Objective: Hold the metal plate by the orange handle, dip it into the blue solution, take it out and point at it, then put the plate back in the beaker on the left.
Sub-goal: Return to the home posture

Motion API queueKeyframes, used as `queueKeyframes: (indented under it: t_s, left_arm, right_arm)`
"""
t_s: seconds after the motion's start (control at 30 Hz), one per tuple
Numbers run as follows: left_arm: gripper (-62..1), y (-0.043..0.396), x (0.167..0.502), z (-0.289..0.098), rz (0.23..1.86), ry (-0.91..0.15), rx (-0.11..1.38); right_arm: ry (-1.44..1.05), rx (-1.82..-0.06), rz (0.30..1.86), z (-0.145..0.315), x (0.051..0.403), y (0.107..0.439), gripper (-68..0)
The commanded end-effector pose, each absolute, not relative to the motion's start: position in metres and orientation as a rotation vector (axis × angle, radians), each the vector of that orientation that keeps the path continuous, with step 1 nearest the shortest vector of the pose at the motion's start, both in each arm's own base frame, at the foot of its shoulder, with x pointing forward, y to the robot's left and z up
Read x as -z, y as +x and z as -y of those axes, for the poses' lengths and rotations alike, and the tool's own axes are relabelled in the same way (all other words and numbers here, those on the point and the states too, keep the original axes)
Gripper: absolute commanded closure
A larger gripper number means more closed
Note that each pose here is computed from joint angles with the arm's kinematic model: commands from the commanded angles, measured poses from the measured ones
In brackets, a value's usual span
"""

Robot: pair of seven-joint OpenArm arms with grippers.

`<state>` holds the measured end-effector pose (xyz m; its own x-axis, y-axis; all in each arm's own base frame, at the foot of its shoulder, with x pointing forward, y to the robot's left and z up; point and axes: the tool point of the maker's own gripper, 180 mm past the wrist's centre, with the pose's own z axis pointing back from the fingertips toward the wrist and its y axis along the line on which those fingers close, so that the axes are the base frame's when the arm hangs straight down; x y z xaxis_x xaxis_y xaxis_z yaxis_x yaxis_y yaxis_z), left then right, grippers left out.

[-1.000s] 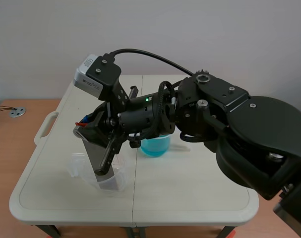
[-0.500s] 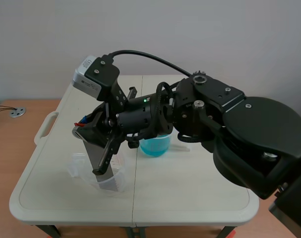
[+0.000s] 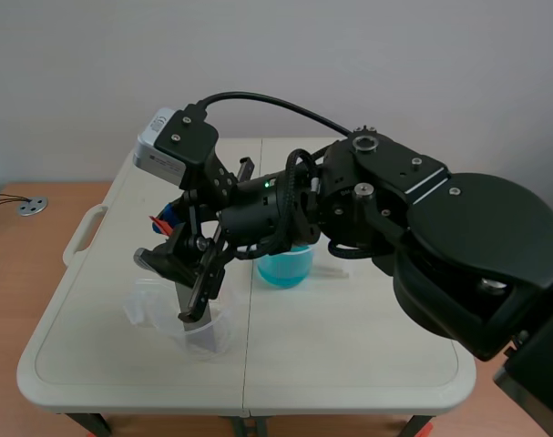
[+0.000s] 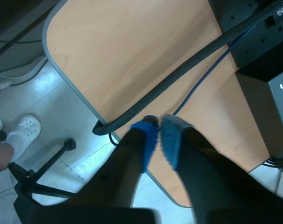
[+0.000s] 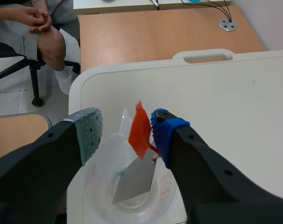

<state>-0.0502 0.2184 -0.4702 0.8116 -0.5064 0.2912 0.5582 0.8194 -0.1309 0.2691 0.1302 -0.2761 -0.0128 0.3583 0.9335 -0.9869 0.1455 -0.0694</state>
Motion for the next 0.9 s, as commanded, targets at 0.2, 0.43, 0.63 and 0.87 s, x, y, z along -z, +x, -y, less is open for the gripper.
queueKeyframes:
  t_s: [0.2, 0.43, 0.63, 0.87]
  left_arm:
    - [-62.3, -0.054, 0.469, -0.218, 0.245, -0.222, 0.571]
    - [-62.3, -0.053, 0.469, -0.217, 0.248, -0.223, 0.571]
    - [-62.3, -0.053, 0.469, -0.217, 0.249, -0.223, 0.571]
    - [-62.3, -0.053, 0.469, -0.215, 0.254, -0.228, 0.561]
  right_arm:
    - [0.785, -1.244, 1.126, -0.122, 0.251, 0.294, -46.4]
    - [0.783, -1.215, 1.157, -0.117, 0.244, 0.302, -64.6]
    - [0.795, -1.207, 1.17, -0.118, 0.24, 0.302, -66.5]
    - [0.831, -1.157, 1.192, -0.11, 0.231, 0.304, -66.5]
